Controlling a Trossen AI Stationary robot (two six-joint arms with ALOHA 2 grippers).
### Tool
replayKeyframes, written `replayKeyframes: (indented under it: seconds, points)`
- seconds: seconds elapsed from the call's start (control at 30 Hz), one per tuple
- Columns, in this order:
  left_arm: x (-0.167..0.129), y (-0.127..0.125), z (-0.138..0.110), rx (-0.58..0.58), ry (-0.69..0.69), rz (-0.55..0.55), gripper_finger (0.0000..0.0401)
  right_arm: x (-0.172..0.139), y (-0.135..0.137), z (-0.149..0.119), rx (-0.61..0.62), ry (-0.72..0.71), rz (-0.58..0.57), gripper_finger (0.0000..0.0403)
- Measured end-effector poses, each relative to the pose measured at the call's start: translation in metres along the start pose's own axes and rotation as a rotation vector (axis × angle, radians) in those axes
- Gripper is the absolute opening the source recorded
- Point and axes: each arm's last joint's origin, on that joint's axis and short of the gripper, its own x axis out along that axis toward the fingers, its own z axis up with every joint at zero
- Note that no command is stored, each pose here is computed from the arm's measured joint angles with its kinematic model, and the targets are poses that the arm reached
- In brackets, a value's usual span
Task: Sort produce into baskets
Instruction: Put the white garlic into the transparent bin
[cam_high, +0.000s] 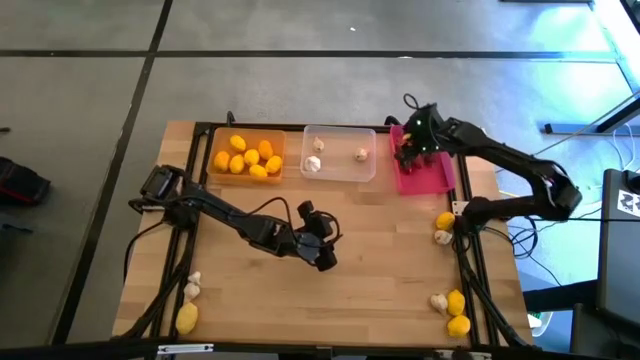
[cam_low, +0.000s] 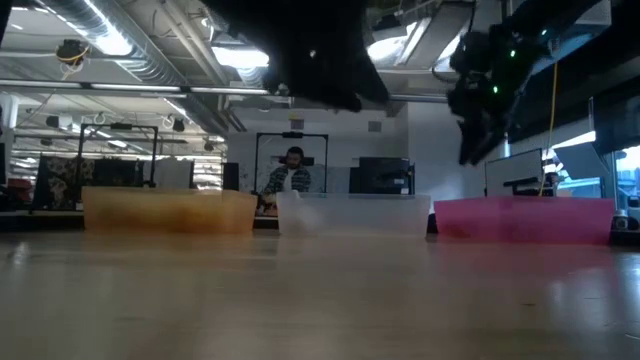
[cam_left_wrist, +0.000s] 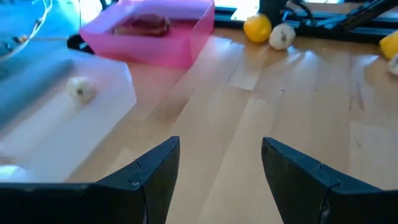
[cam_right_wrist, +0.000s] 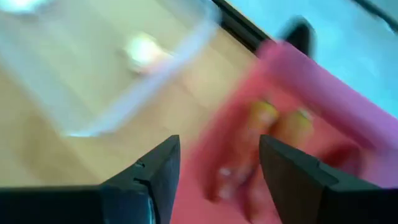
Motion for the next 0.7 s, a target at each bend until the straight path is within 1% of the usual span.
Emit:
replayKeyframes:
  seconds: [0.13, 0.33, 0.43, 0.57, 0.7]
  points:
    - [-0.016, 0.0, 0.011, 0.044, -0.032, -0.02, 0.0223, -0.014, 0.029, -0.001, -0.098, -0.108, 0.098, 0.0211]
    - [-0.048, -0.004, 0.022, 0.138, -0.067, -0.075, 0.0223, -0.02, 0.076, -0.013, -0.25, -0.17, 0.237, 0.0211]
    - [-0.057, -0.007, 0.024, 0.186, -0.079, -0.095, 0.0223, -0.021, 0.098, -0.025, -0.251, -0.168, 0.314, 0.0211]
    - [-0.061, -0.011, 0.023, 0.251, -0.09, -0.106, 0.0223, -0.025, 0.126, -0.042, -0.311, -0.188, 0.411, 0.0211]
    - [-0.06, -0.01, 0.025, 0.247, -0.103, -0.104, 0.0223, -0.028, 0.149, -0.059, -0.332, -0.239, 0.486, 0.0211]
